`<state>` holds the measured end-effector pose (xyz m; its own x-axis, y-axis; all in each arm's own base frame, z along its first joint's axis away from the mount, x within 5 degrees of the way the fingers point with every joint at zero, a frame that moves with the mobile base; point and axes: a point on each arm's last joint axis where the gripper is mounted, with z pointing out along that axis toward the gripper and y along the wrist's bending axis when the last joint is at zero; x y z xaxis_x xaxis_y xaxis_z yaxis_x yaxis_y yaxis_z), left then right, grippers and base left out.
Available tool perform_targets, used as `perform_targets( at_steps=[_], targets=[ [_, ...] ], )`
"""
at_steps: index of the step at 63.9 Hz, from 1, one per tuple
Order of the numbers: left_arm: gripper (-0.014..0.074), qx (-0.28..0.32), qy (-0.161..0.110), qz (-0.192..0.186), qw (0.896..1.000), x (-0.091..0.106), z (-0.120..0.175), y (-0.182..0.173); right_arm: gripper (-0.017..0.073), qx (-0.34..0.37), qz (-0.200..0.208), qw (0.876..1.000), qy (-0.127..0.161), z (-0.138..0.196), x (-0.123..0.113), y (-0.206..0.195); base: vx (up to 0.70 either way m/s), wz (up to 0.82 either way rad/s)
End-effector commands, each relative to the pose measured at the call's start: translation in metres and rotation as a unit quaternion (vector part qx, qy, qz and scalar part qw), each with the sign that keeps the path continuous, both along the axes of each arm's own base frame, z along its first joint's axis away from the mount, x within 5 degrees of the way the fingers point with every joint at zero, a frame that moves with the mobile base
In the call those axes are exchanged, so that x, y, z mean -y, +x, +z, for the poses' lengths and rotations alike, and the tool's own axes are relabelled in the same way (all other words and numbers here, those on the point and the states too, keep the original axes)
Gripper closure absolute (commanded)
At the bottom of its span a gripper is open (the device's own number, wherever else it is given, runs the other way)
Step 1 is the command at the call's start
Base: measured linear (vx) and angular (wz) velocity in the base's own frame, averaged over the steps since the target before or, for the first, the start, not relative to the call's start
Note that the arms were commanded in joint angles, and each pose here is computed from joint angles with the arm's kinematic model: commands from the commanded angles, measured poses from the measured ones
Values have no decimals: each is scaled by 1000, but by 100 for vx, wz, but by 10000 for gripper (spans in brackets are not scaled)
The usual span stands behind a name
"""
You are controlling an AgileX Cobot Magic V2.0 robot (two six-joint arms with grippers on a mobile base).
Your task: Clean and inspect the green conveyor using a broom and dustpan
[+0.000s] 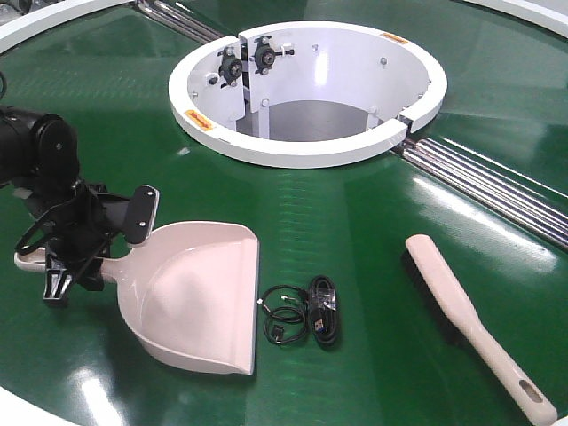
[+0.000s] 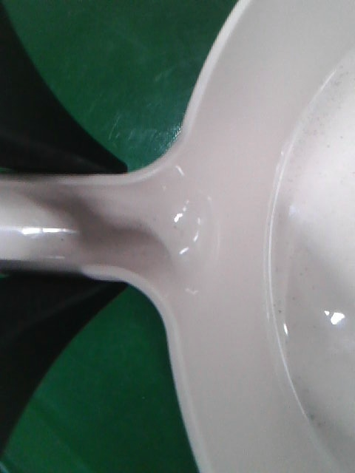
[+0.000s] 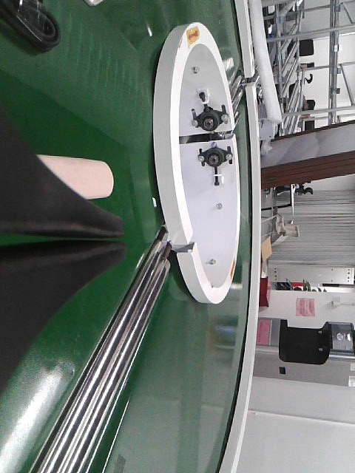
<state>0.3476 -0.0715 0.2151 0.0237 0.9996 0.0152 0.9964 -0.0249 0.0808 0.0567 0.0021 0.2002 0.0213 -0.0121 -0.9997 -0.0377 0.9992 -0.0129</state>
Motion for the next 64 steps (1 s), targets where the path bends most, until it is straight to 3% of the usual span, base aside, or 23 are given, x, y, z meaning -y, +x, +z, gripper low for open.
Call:
perform_targets(
  at_steps=[1,15,64],
  targets=[
    [592,19,0,3,1000,0,26,-6,569,38,-2,999,0,1,0,-1,0,0],
    [592,-1,5,7,1000,-1,26,-10,569,38,-2,999,0,1,0,-1,0,0],
    [592,23,10,25,999,-4,36,-11,569,38,-2,999,0,1,0,-1,0,0]
  ],
)
